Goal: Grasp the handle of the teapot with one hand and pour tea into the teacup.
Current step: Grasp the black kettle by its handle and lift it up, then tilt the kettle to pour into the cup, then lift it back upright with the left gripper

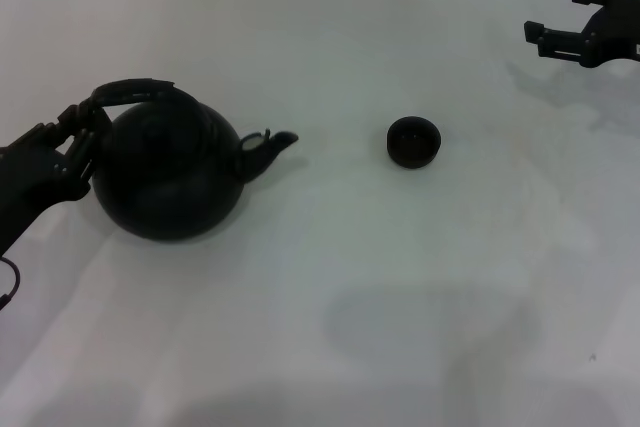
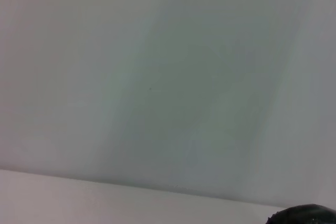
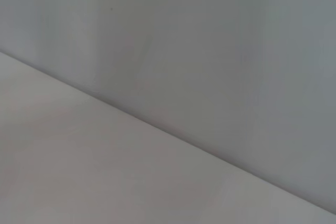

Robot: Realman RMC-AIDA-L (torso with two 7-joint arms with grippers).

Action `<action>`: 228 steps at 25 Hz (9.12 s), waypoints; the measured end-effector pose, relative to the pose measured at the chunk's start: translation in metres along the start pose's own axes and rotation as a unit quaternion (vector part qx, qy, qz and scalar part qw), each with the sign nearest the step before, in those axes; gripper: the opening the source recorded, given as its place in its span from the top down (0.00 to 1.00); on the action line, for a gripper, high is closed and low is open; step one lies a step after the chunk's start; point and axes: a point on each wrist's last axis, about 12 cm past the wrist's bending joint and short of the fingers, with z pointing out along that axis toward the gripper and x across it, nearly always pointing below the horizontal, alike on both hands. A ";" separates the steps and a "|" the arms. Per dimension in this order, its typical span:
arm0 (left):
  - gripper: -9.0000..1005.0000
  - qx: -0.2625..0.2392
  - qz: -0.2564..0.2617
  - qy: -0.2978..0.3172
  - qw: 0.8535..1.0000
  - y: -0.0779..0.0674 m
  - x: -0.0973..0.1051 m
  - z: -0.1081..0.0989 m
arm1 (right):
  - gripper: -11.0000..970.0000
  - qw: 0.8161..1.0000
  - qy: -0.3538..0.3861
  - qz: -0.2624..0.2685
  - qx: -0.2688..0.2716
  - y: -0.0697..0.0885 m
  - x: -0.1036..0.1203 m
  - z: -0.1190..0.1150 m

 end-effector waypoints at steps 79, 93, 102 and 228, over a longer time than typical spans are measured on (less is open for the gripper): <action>0.79 0.091 0.218 0.112 0.965 -0.020 -0.128 0.169 | 0.11 0.998 -0.050 0.036 0.016 0.007 0.010 0.004; 0.81 0.107 0.266 0.178 0.941 -0.048 -0.132 0.192 | 0.11 0.995 -0.080 0.064 0.006 0.008 0.006 -0.001; 0.82 0.085 0.323 0.204 0.920 -0.063 -0.139 0.193 | 0.11 0.993 -0.089 0.073 0.004 0.008 0.005 -0.002; 0.86 0.099 0.583 0.232 0.772 -0.159 -0.143 0.219 | 0.11 0.993 -0.086 0.082 0.027 0.004 0.008 0.001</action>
